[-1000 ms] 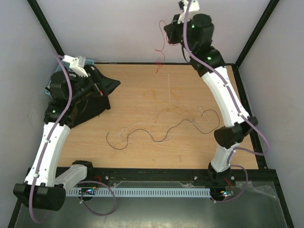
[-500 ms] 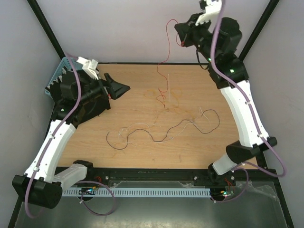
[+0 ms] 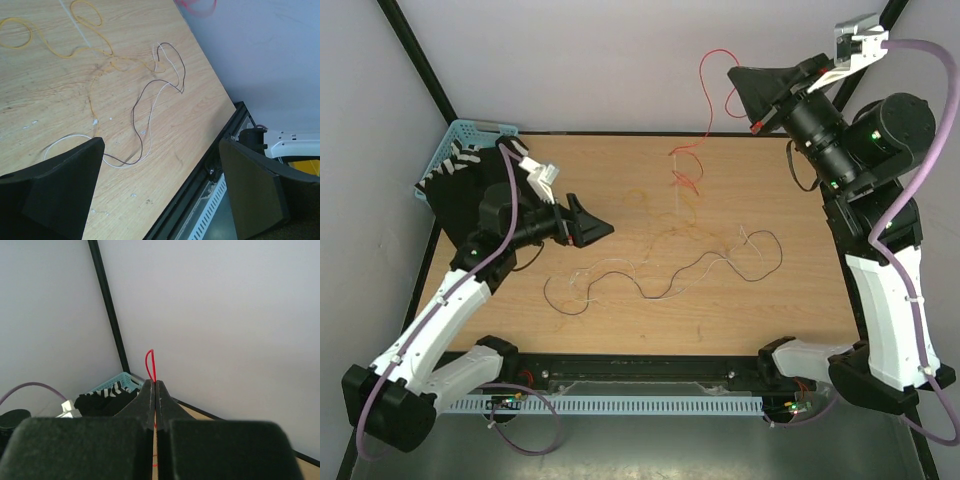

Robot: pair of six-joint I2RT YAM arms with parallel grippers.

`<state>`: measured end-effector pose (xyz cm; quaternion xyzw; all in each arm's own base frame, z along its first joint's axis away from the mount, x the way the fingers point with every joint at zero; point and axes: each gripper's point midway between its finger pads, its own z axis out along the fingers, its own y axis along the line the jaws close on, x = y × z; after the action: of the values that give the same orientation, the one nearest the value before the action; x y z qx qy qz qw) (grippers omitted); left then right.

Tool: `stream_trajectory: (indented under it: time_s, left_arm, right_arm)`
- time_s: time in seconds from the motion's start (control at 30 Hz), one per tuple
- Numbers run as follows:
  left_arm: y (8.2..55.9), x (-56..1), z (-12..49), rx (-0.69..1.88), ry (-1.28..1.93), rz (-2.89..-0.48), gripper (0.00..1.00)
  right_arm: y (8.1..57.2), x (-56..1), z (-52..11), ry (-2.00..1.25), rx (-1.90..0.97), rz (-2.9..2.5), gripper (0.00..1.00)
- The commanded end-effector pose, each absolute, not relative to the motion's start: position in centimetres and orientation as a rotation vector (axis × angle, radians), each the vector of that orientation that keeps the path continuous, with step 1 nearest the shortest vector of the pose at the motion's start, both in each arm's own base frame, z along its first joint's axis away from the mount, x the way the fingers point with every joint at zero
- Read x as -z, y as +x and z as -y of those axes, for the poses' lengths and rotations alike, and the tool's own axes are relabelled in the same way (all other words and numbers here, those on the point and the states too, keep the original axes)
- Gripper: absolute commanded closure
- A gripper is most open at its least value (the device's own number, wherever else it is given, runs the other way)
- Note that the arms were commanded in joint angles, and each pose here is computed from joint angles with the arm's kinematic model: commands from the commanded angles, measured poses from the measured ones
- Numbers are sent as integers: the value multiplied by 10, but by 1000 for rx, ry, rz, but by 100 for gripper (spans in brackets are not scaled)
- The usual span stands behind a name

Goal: Zip-tie the wires
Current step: Straighten the cable at the center of the board.

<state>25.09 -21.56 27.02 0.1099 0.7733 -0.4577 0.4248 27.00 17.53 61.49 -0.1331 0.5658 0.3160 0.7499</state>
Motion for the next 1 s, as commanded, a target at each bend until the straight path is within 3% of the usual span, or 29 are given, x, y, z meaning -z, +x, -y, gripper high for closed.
stream_trajectory:
  time_s: [0.0,0.47,0.97]
  left_arm:
    - [249,-284,230,1160,310,-1863,1]
    - [215,-293,300,1232,672,-1732,1]
    - [256,-307,334,1057,763,-1611,2]
  right_arm:
    - [259,-613,-182,-311,-752,-1232,100]
    - [204,-617,-176,-362,-875,-1171,100]
    - [195,-618,-177,-375,-903,-1148,100]
